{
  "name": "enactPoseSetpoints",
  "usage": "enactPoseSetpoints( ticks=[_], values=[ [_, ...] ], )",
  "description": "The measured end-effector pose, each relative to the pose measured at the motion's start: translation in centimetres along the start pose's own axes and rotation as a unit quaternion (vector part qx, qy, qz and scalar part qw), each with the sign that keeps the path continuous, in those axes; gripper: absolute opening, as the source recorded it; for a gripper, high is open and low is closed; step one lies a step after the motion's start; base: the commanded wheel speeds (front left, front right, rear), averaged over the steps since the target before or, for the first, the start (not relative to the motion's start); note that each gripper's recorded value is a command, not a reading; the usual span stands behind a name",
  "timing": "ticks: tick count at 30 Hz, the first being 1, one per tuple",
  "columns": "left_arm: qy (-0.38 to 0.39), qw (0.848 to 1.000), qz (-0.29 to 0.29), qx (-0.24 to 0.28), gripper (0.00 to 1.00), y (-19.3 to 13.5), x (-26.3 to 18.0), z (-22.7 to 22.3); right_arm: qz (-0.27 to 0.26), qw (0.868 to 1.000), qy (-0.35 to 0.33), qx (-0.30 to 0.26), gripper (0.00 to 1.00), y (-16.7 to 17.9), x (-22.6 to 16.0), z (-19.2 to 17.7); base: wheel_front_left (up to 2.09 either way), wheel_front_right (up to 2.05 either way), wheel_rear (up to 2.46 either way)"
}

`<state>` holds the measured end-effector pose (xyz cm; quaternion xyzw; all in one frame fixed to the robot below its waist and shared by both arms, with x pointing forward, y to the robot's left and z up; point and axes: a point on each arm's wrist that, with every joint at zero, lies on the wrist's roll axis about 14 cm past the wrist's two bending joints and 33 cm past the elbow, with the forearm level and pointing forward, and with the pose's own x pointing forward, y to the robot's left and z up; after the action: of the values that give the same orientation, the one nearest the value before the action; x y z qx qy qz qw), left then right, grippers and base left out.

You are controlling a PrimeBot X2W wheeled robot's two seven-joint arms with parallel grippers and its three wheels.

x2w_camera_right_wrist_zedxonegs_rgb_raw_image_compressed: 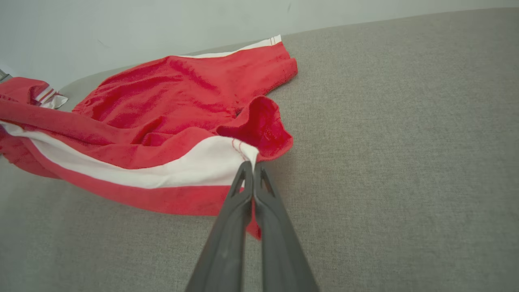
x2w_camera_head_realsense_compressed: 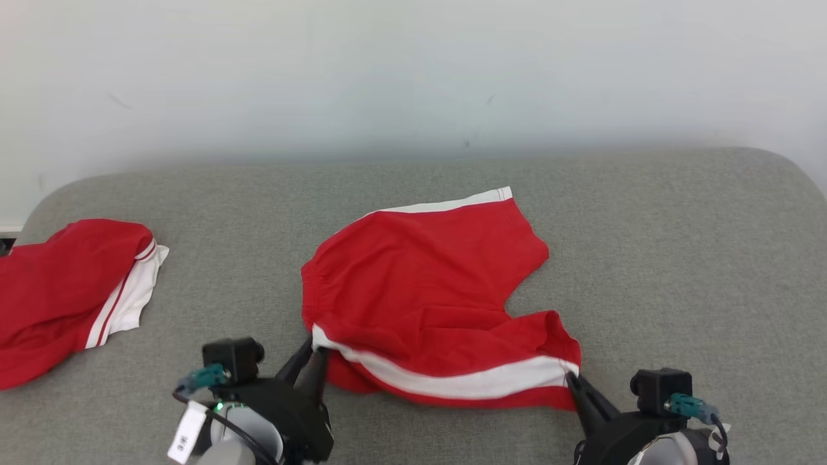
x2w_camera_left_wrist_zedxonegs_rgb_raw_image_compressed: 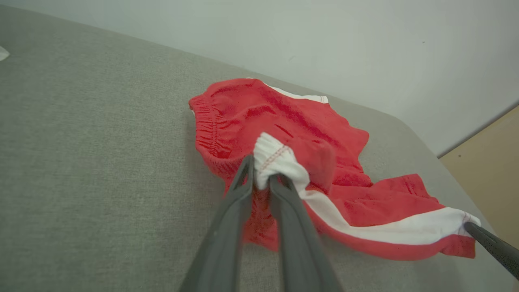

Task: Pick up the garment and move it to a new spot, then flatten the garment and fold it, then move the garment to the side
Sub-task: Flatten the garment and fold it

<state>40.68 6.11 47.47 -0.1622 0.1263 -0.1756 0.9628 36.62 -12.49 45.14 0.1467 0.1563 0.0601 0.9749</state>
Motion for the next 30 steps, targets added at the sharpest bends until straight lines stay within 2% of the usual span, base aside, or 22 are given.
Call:
enactPoseSetpoints(
  ticks=[1,2,7,12,18,23,26,30],
  values=[
    [0.024,1.000,-0.005,0.008,1.00,0.0,-0.2,-1.5,0.004,1.000,0.019,-0.001,0.98,0.1,-0.1,-1.1,0.00,0.00,0.00],
    [0.042,0.999,-0.011,0.016,1.00,-0.1,-0.4,-2.6,0.002,0.999,0.034,0.000,1.00,0.0,-0.2,-1.9,0.00,0.00,0.00],
    [0.093,0.994,-0.007,0.050,1.00,1.4,-1.1,-5.3,0.002,0.996,0.089,0.001,1.00,-0.6,-0.9,-4.4,0.00,0.00,0.00],
    [0.104,0.992,0.012,0.076,1.00,3.5,-2.0,-5.6,-0.020,0.992,0.124,-0.003,1.00,-2.6,-2.4,-6.1,0.00,0.00,0.00],
    [0.111,0.987,0.075,0.088,1.00,7.8,-4.9,-6.5,-0.047,0.997,0.059,0.000,1.00,-4.2,-2.4,-2.7,0.00,0.00,0.00],
    [0.105,0.984,0.110,0.089,1.00,9.6,-7.2,-7.0,-0.056,0.998,-0.007,0.010,1.00,-4.3,-2.6,0.1,0.00,0.00,0.00],
    [0.097,0.984,0.121,0.085,1.00,9.8,-8.2,-7.3,-0.052,0.998,-0.022,0.019,1.00,-3.8,-2.9,0.3,0.00,0.00,0.00],
    [0.078,0.984,0.131,0.088,1.00,10.4,-9.2,-6.7,-0.039,0.999,-0.004,0.022,1.00,-2.6,-3.2,-1.2,0.00,0.00,0.00]
  ],
)
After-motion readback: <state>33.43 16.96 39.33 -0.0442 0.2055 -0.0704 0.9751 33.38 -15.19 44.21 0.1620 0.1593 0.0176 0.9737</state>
